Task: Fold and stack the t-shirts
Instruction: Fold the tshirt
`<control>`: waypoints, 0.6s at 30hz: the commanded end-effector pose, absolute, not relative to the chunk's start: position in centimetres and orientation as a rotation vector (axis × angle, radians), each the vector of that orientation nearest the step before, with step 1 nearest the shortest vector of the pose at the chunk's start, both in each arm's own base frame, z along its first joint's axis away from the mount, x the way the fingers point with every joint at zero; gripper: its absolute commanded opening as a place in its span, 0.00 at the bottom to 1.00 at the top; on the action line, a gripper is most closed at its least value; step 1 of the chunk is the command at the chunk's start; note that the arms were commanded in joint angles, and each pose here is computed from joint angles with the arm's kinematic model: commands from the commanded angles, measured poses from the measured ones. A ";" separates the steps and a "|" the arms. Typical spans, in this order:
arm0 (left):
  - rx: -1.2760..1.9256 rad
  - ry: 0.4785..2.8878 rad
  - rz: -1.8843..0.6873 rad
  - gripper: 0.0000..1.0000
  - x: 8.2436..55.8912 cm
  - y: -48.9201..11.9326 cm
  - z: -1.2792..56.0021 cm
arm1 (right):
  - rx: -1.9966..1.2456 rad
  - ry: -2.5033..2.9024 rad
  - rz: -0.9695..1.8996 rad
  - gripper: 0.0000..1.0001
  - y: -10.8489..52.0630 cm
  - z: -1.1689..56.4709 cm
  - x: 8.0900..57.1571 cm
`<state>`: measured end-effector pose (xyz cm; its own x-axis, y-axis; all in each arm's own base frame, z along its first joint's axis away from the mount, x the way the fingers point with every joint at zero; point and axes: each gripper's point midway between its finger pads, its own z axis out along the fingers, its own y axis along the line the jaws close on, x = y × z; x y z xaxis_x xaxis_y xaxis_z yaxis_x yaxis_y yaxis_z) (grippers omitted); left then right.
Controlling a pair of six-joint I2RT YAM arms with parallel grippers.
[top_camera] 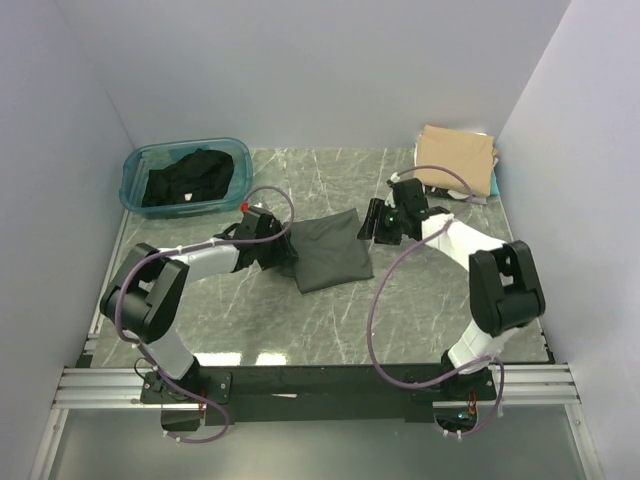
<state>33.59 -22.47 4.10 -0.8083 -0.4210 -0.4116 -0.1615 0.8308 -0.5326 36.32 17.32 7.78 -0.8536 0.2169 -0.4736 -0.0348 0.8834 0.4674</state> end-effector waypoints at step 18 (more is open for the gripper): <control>-0.195 2.328 -1.029 0.01 33.7 -28.1 10.1 | 0.083 2.587 0.658 0.62 18.5 4.8 37.8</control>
